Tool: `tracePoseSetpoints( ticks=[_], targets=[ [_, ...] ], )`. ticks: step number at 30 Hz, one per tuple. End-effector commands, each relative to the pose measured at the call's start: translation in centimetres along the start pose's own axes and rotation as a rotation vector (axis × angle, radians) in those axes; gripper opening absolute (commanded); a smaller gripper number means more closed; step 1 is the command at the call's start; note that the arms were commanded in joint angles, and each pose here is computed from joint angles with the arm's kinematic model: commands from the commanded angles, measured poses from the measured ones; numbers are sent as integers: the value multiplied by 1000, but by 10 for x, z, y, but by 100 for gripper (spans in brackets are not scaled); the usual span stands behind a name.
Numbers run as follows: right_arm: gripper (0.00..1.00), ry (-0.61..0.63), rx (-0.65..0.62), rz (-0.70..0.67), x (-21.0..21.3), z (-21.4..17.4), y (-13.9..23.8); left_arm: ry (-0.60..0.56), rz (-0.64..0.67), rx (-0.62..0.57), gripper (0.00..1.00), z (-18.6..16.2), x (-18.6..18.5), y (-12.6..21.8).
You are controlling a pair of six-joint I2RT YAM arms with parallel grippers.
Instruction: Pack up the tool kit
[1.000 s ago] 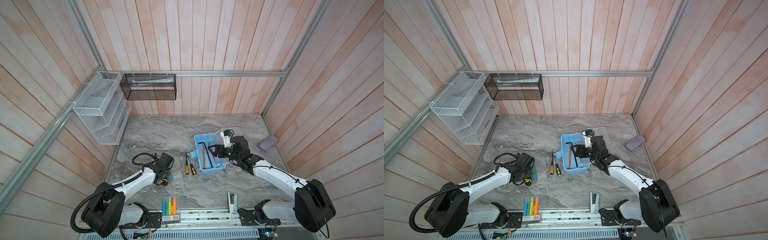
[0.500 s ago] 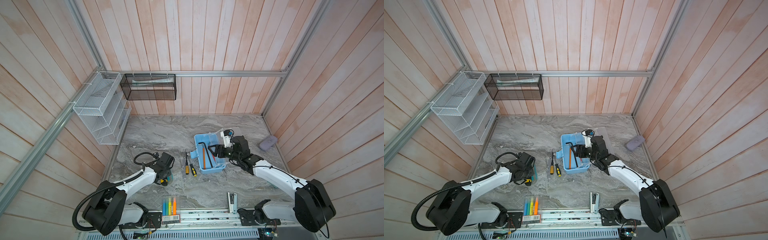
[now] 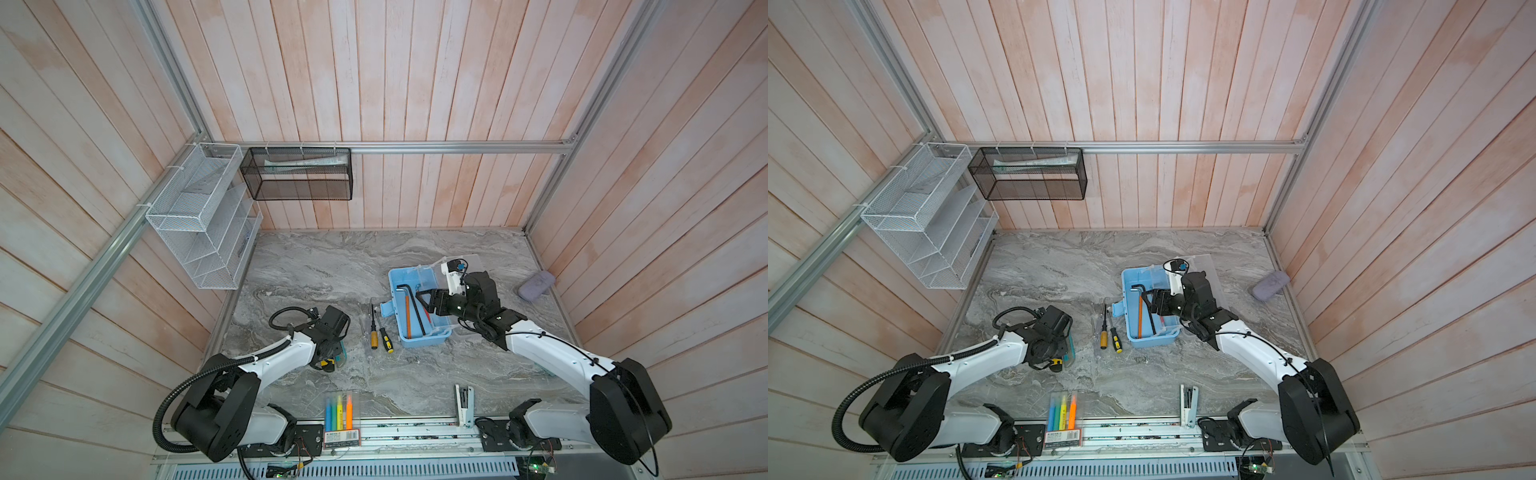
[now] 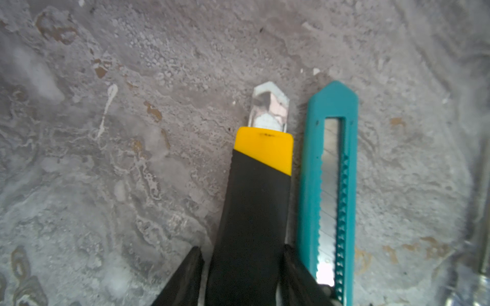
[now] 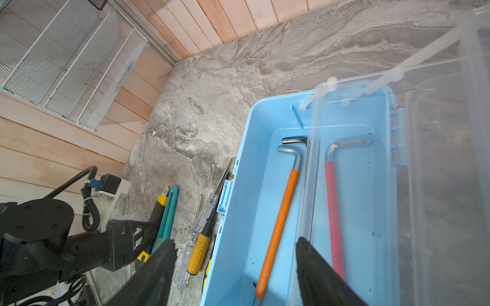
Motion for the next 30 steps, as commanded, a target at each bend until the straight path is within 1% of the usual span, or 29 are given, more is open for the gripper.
tracePoseSetpoints(
  ticks=[1, 5, 10, 14, 18, 19, 23, 25, 26, 28, 30],
  targets=[
    [72, 2, -19, -10, -2, 1, -1, -3, 18, 3, 49, 0, 1, -3],
    [72, -3, -16, -12, -2, 1, -2, -10, 23, 2, 46, 2, -1, -4],
    [72, -6, -13, -11, -3, 1, -4, -19, 23, -2, 40, 3, -2, -7],
    [72, -6, -10, -13, -3, 2, -5, -24, 28, -10, 36, 6, -4, -6],
    [71, -8, -8, -14, -3, 2, -7, -29, 30, -23, 28, 11, -5, -2],
    [71, -10, -7, -13, -3, 3, -7, -30, 27, -29, 24, 12, -6, 0],
    [71, -11, -22, -7, -1, 6, -5, -26, 32, -60, 13, 20, -5, 12],
    [71, -13, -29, -4, -1, 7, -4, -20, 26, -80, 2, 25, -6, 19],
    [71, -13, -34, 0, 0, 8, -3, -18, 25, -87, 0, 27, -6, 23],
    [71, -15, -41, 5, 1, 10, -1, -13, 18, -99, 0, 31, -6, 31],
    [71, -19, -51, 7, 1, 12, 2, -1, -21, -112, 0, 36, -10, 41]
  ],
)
Point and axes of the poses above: each gripper's point midway between its finger pads, its own y axis back along the fingers, its own x axis along the line the jaws close on, z = x × y, the point moved 7 cm from there along y, back along the fingers, and after that the axes turned 1 degree about y, right-handed, at the moved point
